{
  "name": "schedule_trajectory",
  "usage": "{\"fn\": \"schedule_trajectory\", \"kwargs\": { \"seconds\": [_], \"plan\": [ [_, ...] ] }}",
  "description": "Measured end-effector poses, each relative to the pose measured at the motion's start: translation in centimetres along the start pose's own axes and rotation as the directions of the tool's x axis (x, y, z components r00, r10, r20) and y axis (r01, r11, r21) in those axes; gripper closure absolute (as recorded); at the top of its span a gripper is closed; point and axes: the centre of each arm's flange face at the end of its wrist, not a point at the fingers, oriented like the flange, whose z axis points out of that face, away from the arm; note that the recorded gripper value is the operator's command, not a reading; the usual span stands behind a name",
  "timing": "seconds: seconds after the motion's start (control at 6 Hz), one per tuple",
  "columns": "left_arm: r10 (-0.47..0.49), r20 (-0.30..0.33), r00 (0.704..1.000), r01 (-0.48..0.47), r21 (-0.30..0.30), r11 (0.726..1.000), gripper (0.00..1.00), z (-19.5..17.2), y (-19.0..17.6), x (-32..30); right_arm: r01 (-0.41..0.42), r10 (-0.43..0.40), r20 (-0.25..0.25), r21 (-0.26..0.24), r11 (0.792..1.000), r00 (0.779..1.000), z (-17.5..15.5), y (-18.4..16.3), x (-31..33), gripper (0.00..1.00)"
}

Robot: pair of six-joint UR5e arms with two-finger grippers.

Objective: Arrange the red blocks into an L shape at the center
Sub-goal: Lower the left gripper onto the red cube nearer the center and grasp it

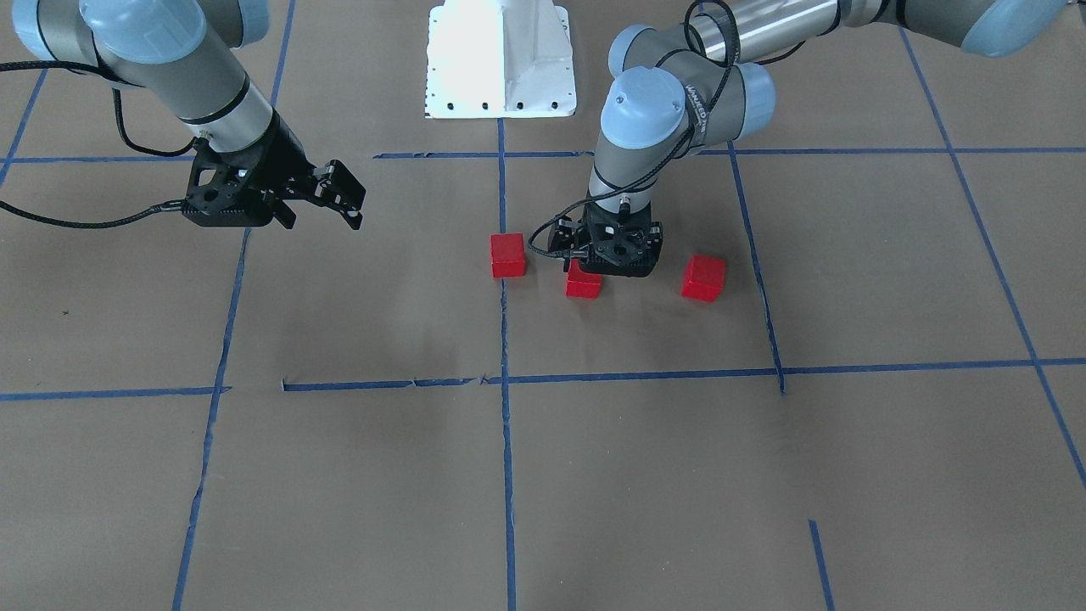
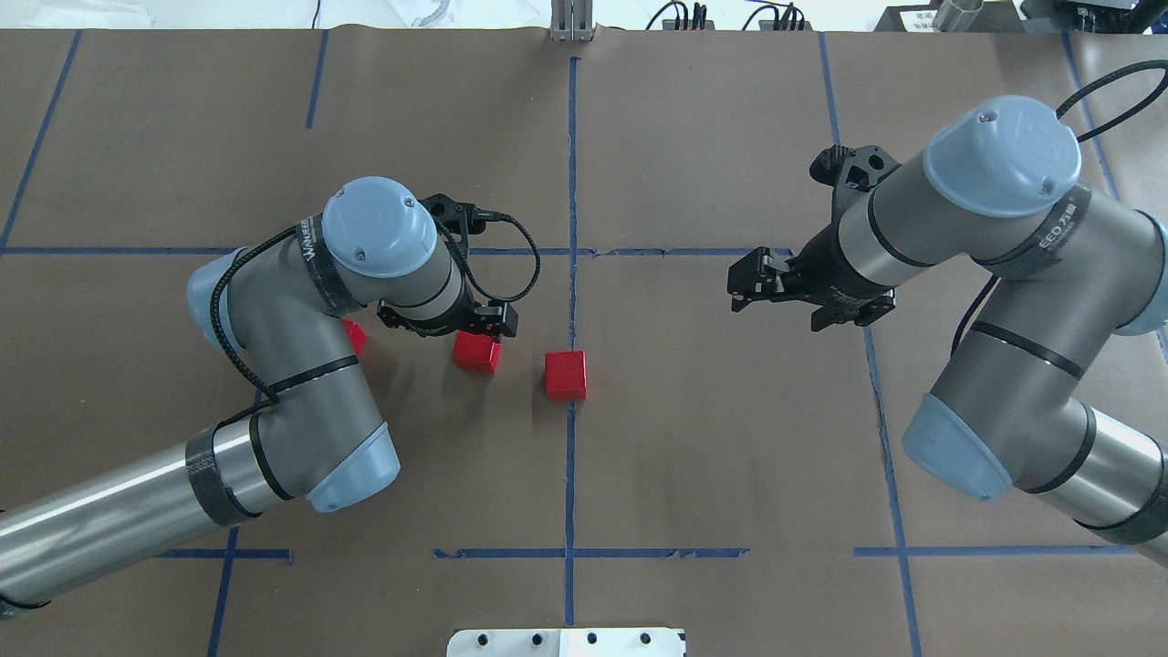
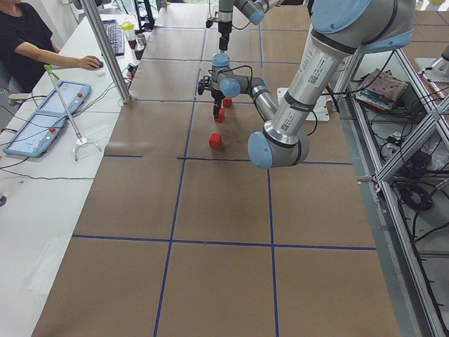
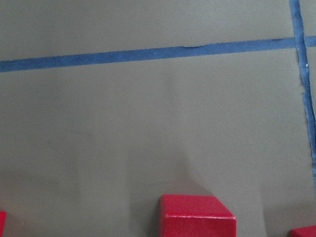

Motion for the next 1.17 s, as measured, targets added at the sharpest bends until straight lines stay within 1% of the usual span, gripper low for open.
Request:
{"fn": "schedule_trajectory", "kwargs": {
  "seconds": [0.5, 0.83, 1.0, 1.17],
  "plan": [
    [-0.023, 0.006, 1.0, 0.023, 0.001, 1.0, 0.0, 1.3, -0.9, 1.1, -0.001, 0.001, -0.002, 0.0, 1.0, 1.0, 0.0, 0.0, 0.1, 0.0],
    [-0.022, 0.014, 1.0, 0.022, -0.008, 1.0, 0.04, 2.0, -0.5, 1.3, -0.002, 0.002, -0.003, 0.001, 1.0, 1.0, 0.1, 0.0, 0.2, 0.0],
    [-0.022, 0.017, 1.0, 0.022, -0.011, 1.0, 0.18, 2.3, -0.4, 1.3, -0.003, 0.003, -0.006, 0.0, 1.0, 1.0, 0.2, 0.0, 0.3, 0.0],
    [-0.021, 0.021, 1.0, 0.022, -0.016, 1.0, 0.81, 2.7, -0.3, 1.4, -0.006, 0.006, -0.009, -0.001, 1.0, 1.0, 0.3, 0.0, 0.5, 0.0]
  ]
}}
